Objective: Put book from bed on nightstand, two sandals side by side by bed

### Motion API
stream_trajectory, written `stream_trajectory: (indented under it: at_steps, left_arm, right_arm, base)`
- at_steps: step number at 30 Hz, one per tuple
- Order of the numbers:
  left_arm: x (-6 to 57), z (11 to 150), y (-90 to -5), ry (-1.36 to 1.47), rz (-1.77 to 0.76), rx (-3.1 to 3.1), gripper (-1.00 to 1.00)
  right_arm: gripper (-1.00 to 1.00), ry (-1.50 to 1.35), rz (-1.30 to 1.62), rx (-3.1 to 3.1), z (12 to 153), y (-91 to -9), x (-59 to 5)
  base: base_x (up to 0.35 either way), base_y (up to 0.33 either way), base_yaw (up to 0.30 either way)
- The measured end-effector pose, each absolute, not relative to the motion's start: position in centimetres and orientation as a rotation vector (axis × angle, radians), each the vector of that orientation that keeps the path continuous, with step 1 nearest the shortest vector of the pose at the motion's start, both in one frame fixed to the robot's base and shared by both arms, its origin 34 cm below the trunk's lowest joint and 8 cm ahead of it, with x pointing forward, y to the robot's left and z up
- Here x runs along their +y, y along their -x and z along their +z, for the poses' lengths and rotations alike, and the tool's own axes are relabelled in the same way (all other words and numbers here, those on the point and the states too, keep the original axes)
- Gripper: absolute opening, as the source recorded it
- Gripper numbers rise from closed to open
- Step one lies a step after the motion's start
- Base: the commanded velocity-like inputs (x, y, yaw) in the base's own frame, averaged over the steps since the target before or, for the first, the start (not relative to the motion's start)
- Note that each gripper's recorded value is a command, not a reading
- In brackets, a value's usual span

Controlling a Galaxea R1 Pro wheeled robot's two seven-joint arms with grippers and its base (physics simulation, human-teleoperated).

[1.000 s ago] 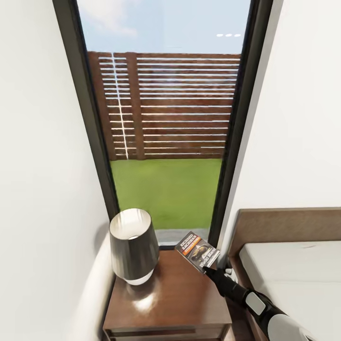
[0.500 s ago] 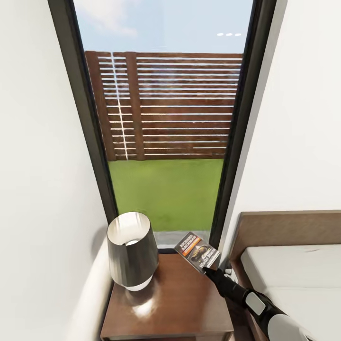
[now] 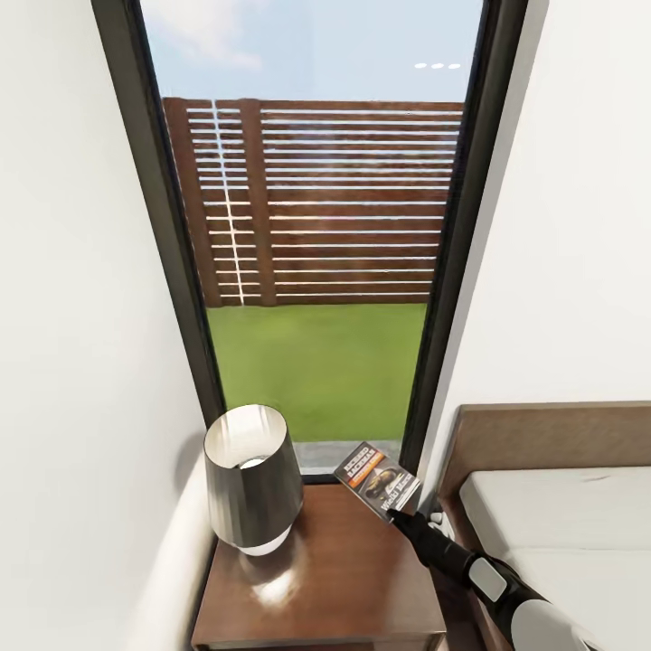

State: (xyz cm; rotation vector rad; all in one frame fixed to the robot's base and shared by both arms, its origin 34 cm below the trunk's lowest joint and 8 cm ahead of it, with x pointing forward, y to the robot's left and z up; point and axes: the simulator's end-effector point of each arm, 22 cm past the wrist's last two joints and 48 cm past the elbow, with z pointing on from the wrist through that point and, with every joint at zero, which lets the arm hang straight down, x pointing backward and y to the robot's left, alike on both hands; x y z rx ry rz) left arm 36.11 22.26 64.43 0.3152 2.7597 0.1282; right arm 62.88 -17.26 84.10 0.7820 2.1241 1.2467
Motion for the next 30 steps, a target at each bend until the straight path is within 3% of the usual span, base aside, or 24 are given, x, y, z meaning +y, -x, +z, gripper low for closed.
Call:
stream_trajectory:
  at_steps: [30]
  left_arm:
    - [22.27, 64.48, -36.21, -0.312, 0.132, 2.755, 1.00]
  right_arm:
    - [-1.00, -0.784, 1.215, 2.141, 83.54, -62.73, -17.33]
  base:
    - [0.054, 0.013, 0.000]
